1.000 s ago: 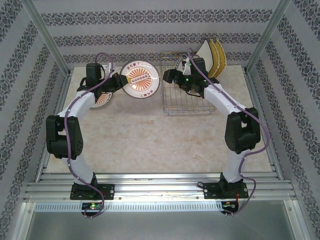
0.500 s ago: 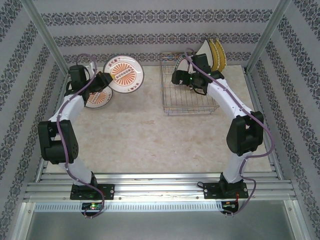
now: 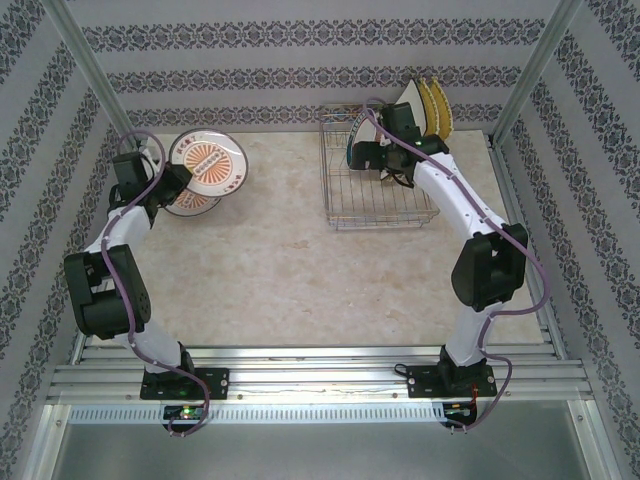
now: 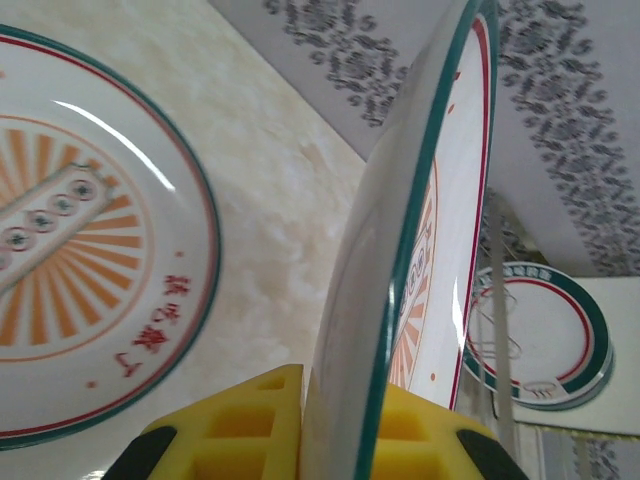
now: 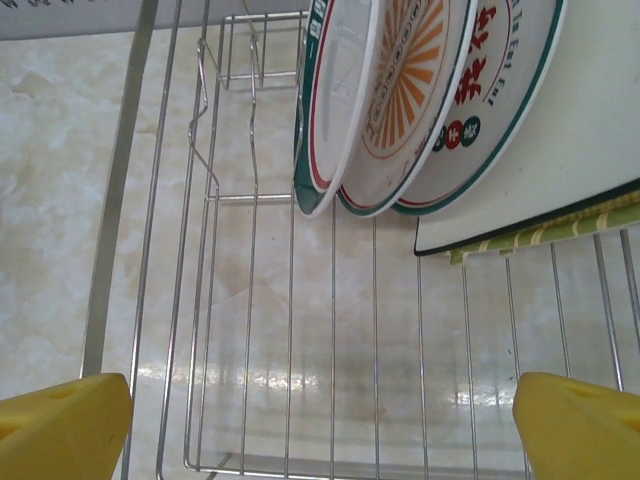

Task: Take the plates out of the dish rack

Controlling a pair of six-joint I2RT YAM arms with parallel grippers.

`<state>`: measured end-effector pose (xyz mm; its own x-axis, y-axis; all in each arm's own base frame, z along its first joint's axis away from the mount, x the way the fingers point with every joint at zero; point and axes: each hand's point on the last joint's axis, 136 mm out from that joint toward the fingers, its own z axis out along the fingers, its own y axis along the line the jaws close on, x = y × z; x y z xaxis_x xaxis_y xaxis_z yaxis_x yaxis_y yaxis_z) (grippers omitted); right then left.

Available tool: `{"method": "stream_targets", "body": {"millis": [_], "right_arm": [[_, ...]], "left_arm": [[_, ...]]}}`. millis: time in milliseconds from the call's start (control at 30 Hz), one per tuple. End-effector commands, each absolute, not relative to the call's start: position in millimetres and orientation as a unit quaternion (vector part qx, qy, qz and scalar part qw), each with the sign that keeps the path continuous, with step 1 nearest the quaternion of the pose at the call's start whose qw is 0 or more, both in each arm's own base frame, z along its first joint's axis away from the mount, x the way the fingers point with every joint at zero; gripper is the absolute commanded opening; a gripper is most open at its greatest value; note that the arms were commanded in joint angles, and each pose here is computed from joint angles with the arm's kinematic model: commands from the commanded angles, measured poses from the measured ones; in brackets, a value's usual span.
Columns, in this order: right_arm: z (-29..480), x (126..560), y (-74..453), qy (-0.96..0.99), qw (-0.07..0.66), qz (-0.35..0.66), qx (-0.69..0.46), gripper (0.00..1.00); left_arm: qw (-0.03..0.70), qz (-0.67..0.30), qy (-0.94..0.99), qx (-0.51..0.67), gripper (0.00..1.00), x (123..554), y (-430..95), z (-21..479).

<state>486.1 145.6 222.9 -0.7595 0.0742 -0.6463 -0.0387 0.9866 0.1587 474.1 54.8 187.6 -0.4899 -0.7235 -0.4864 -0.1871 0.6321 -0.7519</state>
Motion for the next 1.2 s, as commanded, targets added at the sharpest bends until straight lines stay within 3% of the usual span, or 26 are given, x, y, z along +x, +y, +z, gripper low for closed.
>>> {"method": "stream_targets", "body": {"millis": [0, 500, 1167], "right_arm": [[218, 487, 143, 0.939, 0.340, 0.051, -0.001, 0.98], [210, 499, 148, 0.942, 0.332, 0.043, -0.008, 0.98], [208, 504, 158, 0.943, 0.329, 0.048, -0.017, 0.98]], "left_arm": [[0.471, -0.306, 0.778, -0.281, 0.00, 474, 75, 217], [0.457, -0.262, 0.783, -0.331, 0.00, 467, 114, 172], [0.427, -0.268, 0.784, -0.362, 0.00, 493, 145, 106]]}}
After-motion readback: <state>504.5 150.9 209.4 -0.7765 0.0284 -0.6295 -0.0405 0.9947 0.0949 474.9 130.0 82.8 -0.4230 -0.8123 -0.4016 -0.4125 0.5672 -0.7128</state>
